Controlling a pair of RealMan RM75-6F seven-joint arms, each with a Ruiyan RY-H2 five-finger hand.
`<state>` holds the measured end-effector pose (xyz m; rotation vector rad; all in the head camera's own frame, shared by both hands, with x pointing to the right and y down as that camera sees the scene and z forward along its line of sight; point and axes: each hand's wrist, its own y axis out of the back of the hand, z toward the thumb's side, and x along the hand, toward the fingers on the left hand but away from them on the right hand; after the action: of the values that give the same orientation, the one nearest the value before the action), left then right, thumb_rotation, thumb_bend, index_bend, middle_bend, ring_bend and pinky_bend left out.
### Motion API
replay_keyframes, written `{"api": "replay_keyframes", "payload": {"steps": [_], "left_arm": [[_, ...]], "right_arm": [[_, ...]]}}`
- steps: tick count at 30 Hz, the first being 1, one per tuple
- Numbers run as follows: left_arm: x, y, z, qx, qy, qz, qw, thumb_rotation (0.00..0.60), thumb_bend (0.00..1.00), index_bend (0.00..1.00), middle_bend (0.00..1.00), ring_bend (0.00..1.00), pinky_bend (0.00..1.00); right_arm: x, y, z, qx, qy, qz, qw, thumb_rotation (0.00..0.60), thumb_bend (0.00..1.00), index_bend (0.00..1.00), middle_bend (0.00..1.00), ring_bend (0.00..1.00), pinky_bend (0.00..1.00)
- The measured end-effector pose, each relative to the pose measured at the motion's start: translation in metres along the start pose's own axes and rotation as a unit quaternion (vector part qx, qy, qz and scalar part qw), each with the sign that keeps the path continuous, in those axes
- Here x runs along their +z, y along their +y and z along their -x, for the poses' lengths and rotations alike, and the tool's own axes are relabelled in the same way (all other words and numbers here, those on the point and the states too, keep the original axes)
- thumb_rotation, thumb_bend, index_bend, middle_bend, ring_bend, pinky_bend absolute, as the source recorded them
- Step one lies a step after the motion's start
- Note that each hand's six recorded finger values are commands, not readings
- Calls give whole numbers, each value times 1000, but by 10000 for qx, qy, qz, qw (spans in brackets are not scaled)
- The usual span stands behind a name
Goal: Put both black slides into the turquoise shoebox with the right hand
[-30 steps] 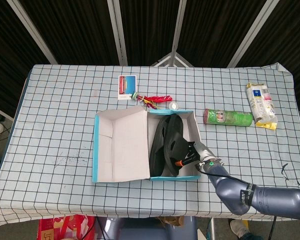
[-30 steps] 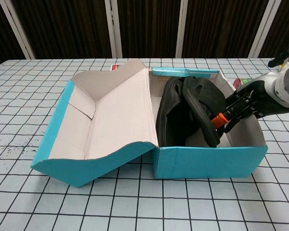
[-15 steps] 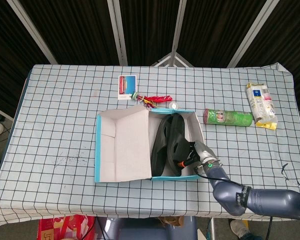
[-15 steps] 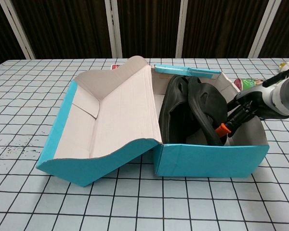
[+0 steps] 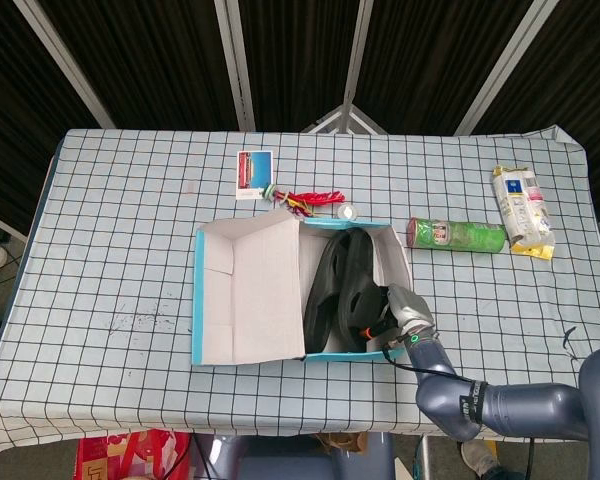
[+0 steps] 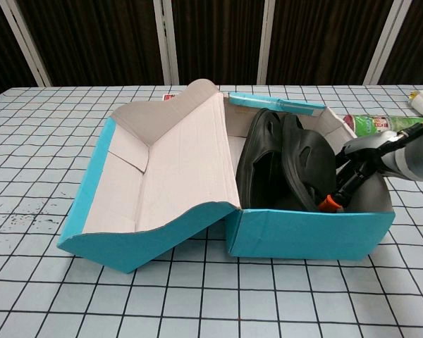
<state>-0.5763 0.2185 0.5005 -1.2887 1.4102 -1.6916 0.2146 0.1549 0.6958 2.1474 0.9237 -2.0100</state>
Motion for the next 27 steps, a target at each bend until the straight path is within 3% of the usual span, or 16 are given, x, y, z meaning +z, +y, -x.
{"api": "replay_keyframes", "payload": {"steps": [9, 27], "left_arm": [[0, 0, 0, -2, -7, 13, 10000, 600, 373, 83, 0, 0, 87], [-2, 2, 0, 3, 7, 73, 10000, 600, 373, 83, 0, 0, 87]], "right_arm": [[6, -8, -3, -253, -46, -465, 9986, 600, 509, 524, 515, 348, 95], [45, -27, -7, -411, -421, -738, 9955, 600, 509, 525, 528, 361, 96]]}}
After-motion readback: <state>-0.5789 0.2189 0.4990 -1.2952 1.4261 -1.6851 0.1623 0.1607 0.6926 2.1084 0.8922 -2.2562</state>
